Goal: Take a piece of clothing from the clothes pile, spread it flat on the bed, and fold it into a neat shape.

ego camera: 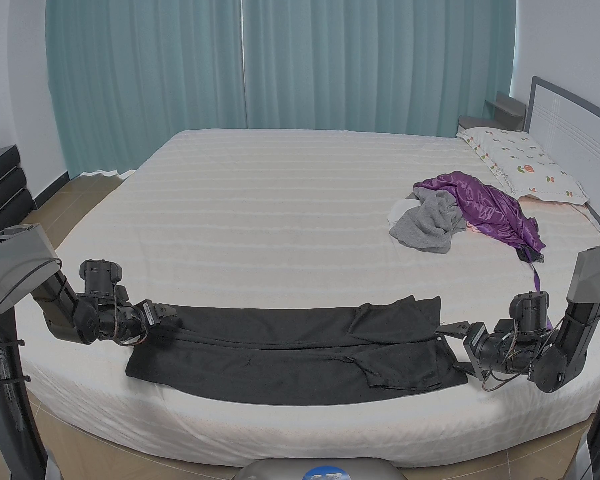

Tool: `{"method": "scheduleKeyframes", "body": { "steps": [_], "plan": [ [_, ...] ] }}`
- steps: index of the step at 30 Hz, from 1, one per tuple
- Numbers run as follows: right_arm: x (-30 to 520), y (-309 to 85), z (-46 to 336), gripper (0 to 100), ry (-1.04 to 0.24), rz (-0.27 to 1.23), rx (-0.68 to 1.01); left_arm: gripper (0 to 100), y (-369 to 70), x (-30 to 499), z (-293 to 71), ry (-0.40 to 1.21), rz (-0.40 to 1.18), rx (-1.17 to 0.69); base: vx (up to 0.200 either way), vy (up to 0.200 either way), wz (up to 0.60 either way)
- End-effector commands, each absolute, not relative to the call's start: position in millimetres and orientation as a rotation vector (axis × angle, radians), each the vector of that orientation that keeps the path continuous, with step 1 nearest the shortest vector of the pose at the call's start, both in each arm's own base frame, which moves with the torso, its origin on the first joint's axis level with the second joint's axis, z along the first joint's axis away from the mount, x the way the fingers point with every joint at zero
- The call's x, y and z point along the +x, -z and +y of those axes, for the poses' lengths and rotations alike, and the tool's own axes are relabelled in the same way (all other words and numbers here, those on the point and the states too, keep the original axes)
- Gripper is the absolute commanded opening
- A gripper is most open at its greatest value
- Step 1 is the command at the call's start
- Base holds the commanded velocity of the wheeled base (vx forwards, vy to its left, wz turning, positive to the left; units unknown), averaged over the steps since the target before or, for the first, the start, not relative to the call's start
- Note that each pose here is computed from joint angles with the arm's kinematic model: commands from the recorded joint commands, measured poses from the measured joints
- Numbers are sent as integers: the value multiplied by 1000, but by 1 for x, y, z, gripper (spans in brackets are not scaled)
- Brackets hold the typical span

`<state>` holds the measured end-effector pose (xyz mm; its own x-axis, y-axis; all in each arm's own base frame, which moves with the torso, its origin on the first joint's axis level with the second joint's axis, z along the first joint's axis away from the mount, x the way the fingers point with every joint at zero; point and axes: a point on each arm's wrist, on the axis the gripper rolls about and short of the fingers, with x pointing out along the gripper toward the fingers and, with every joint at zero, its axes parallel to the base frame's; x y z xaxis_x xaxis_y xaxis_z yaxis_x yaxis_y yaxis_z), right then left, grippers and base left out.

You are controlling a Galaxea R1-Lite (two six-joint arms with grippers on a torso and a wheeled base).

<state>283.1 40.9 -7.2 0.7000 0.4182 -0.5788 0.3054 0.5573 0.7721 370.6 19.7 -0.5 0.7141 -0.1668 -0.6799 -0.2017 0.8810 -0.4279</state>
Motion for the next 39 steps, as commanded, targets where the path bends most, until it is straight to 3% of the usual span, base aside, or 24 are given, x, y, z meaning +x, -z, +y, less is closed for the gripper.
{"method": "scheduleKeyframes", "body": {
  "steps": [1,7,8,36,39],
  "plan": [
    [283,7,41,100,-76,829,1009,100,4,369,17,-16,798,-503,0,0,0],
    [283,8,41,100,-77,831,1008,100,6,366,13,-10,817,-500,0,0,0],
    [283,7,41,100,-78,830,1008,0,6,366,13,-11,819,-500,0,0,0],
    [285,4,36,100,-59,810,1038,0,2,362,13,-9,815,-512,0,0,0],
    [286,4,32,100,-50,801,1044,0,2,363,13,-9,814,-513,-200,0,0]
  ]
}}
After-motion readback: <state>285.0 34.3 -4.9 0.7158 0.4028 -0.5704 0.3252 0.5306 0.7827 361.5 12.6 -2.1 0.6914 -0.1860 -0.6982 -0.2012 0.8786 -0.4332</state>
